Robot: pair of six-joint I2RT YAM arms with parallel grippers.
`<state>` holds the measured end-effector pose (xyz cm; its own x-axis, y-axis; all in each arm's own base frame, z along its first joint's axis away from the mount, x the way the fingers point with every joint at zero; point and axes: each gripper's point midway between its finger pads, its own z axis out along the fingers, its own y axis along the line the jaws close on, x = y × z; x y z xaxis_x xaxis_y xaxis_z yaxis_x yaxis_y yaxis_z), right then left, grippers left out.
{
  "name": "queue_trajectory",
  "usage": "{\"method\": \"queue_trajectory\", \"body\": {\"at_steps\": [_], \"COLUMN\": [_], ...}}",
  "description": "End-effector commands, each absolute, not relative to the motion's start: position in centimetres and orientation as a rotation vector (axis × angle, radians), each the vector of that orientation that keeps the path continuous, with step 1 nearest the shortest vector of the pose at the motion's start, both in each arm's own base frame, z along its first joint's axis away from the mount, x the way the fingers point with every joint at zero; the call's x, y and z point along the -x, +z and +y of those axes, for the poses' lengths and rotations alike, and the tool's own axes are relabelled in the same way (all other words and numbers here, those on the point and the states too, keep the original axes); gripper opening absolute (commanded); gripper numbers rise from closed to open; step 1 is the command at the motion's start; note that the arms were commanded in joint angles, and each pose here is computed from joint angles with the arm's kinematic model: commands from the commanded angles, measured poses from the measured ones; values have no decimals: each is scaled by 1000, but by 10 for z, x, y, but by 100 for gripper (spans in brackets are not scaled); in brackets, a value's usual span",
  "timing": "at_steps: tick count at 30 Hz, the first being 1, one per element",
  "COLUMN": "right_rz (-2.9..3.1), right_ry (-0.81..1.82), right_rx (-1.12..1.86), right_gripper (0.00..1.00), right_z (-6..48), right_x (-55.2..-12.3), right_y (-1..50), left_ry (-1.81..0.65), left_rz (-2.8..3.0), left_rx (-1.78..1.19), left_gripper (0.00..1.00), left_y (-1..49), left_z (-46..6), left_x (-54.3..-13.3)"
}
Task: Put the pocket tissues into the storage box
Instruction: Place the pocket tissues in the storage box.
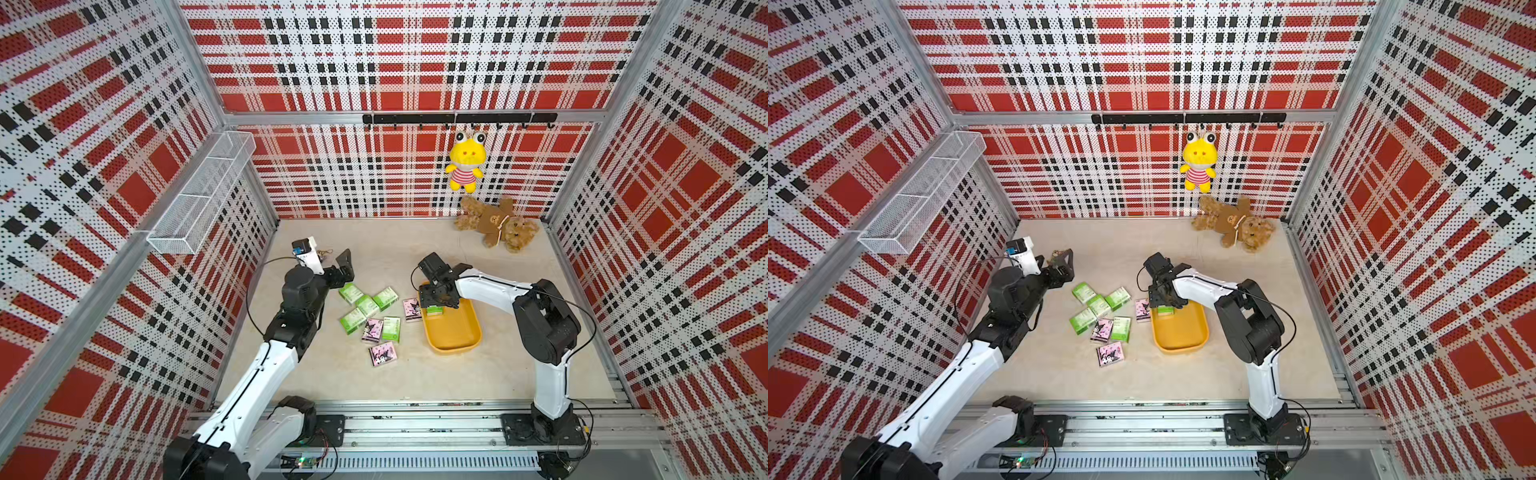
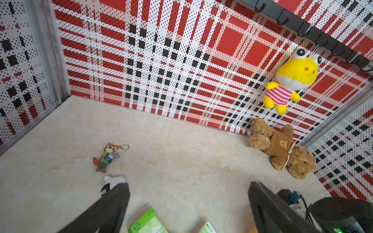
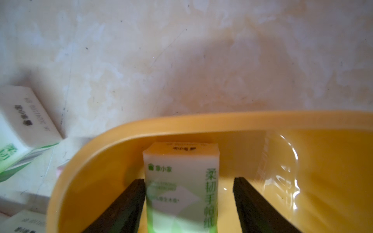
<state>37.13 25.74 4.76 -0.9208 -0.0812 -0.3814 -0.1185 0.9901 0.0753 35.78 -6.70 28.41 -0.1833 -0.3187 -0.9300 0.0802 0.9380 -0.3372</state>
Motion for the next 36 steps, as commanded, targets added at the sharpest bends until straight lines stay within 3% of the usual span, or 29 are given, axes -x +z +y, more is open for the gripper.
{"method": "queue_trajectory", "body": {"at_steps": [1,11,16,20,21,26,36], "right_rz": [2676,2655,2622,2618,2609,2631,2667], "right_ry": [210,408,655,654,700,821,749], "right_rx": [153,133,82,51,97,153,109], "right_gripper": [78,82,88,88,95,98,98], "right_z": [263,261,261,250,255,270,265], "right_x": [-378,-368,-365,-366,-365,-361,-372], "right_y": [88,112,114,115,118,110,95], "left_ry": [-362,-371,-372,-364,-364,-373,-355], "left_rz": [1707,1703,1701,1701,1703,1714,1709], "left_rx": [171,170,169,172,172,170,169], "left_gripper": [99,99,99,99,99,99,99], "left_y": [291,293,293,292,292,289,290], "left_z": [-69,-70,-71,-69,-69,-71,-69], "left_x": [-357,-357,-355,-352,-352,-354,-353]}}
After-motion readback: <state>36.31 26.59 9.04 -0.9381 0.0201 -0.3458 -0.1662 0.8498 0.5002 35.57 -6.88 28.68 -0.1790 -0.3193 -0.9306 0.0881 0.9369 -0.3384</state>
